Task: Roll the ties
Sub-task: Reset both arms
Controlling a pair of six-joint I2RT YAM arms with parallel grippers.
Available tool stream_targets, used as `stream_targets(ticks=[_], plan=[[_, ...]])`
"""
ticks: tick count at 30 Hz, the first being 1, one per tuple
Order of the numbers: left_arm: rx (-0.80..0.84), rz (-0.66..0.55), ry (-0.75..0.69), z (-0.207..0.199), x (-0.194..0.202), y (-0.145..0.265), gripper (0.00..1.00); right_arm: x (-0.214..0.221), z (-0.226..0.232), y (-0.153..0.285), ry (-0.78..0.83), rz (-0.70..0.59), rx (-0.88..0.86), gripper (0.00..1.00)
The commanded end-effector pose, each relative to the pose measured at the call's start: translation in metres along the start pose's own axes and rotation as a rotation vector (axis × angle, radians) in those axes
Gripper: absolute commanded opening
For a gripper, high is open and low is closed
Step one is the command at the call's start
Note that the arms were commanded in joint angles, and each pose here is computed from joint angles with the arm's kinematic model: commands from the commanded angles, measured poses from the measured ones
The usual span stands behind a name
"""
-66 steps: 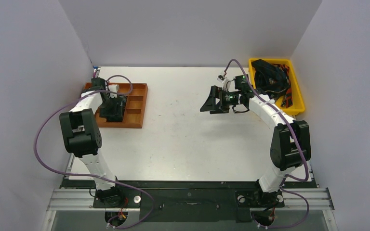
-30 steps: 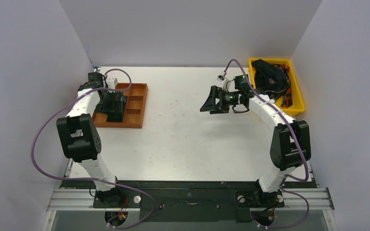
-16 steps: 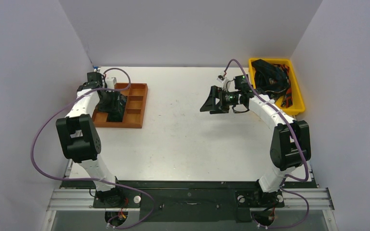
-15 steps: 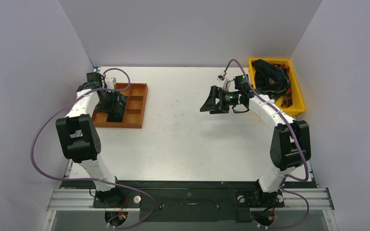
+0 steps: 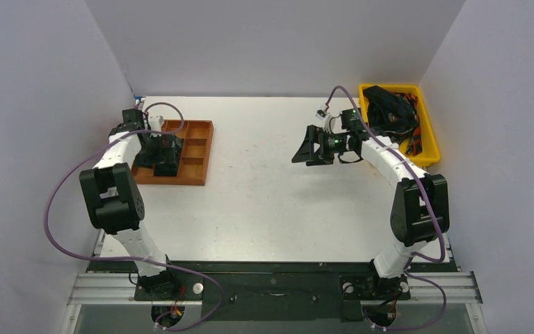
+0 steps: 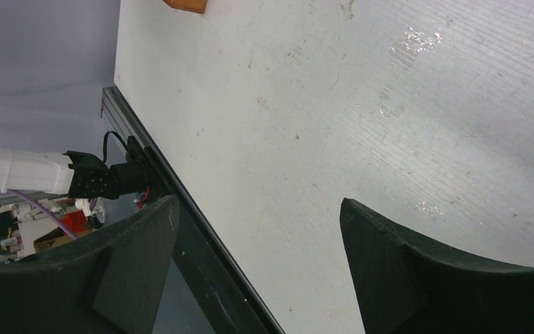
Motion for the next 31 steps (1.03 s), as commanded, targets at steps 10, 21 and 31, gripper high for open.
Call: stream_targets(ticks=[10,21,31], plan=[[-0.036,-0.430,-0.126,-0.034,-0.106,0.133,0.97,-0.048,-0.040,0.106,0.255,-0.081,0.343,0.81],[0.067,-0.375,-0.238,-0.132,-0.074,0.110,0.97,-0.038,-0.091,0.209,0.296,-0.153,0.747,0.81],[0.071,-0.325,-0.186,-0.146,-0.050,0.086,0.97,-0.006,-0.113,0.201,0.218,-0.137,0.769,0.81]])
Point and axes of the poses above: each gripper's point midway between its finger pads, its own y axis back along the fingers, its own z axis along the line the jaws close on, x = y × z, the point moved 2 cm from there along y, back along the fingers, and after that the axes turned 4 degrees about y, right-handed, at the moved point
